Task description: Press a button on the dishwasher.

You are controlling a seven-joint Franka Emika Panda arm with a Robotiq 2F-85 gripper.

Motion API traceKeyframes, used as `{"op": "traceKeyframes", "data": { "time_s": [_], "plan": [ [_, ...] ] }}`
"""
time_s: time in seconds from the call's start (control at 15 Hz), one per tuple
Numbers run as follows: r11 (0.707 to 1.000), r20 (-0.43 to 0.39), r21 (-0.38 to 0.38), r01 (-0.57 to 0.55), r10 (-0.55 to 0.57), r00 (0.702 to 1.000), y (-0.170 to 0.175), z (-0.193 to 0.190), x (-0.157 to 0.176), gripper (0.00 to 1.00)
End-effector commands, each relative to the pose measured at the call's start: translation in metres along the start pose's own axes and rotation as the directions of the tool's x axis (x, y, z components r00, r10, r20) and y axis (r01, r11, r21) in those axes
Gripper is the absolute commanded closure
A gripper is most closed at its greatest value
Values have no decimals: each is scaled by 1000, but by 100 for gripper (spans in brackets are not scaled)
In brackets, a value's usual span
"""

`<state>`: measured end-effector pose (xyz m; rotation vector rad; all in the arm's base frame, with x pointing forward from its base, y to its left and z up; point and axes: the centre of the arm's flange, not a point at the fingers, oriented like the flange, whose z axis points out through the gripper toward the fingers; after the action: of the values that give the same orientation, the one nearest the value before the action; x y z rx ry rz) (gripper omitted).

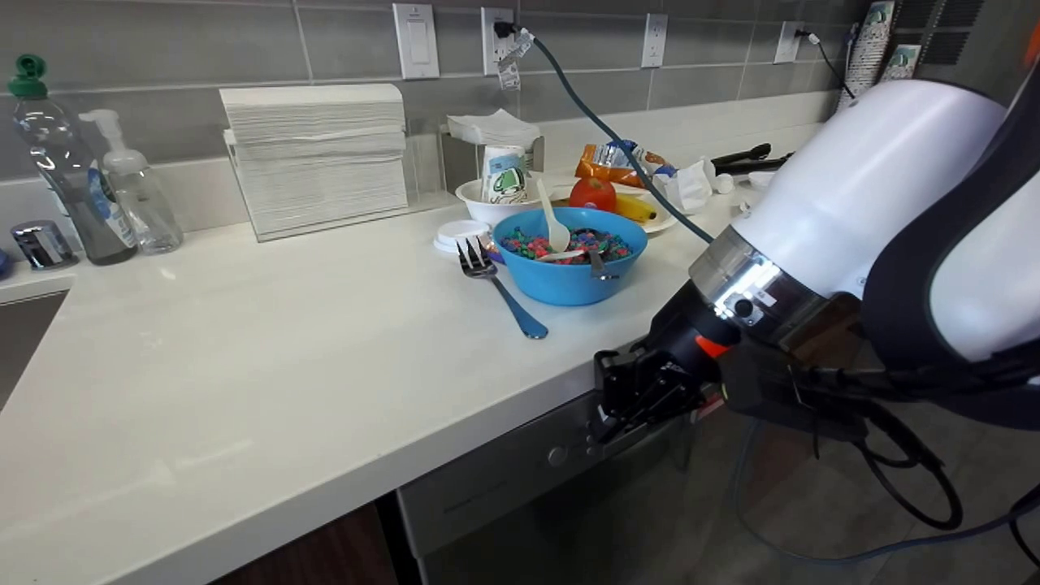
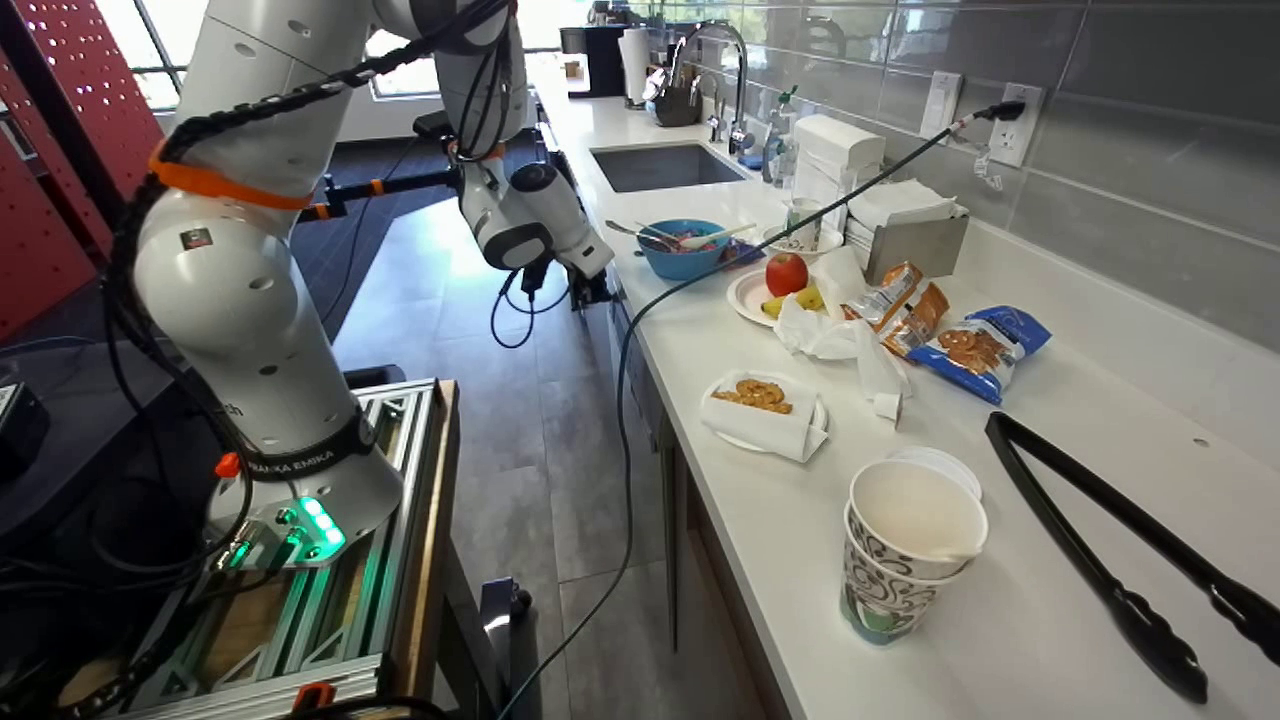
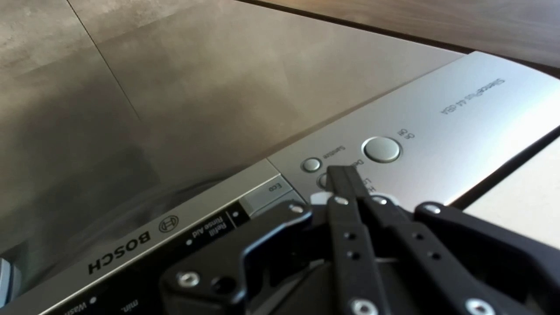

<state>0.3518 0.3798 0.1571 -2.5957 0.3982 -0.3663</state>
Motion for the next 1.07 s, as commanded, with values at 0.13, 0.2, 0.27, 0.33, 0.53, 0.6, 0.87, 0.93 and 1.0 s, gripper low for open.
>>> {"op": "traceKeyframes", "data": {
  "time_s": [0.13,0.2,0.27,0.33,0.53,0.6,0.87,0.93,1.0],
  "plan": [
    [996,-70,18,-91,92,993,0,9,1,100],
    [992,-83,21,-126,128,988,-2,9,2,100],
    [987,-97,25,-161,162,982,-3,9,3,100],
    [979,-118,38,-198,201,972,-6,8,4,100],
    [951,-133,69,-300,307,943,-14,5,9,100],
    [942,-142,74,-328,336,931,-13,6,10,100],
    [928,-187,112,-356,372,909,-14,7,17,100],
    [929,-195,122,-351,369,909,-15,6,18,100],
    [928,-194,138,-345,367,910,-16,7,17,100]
  ]
}}
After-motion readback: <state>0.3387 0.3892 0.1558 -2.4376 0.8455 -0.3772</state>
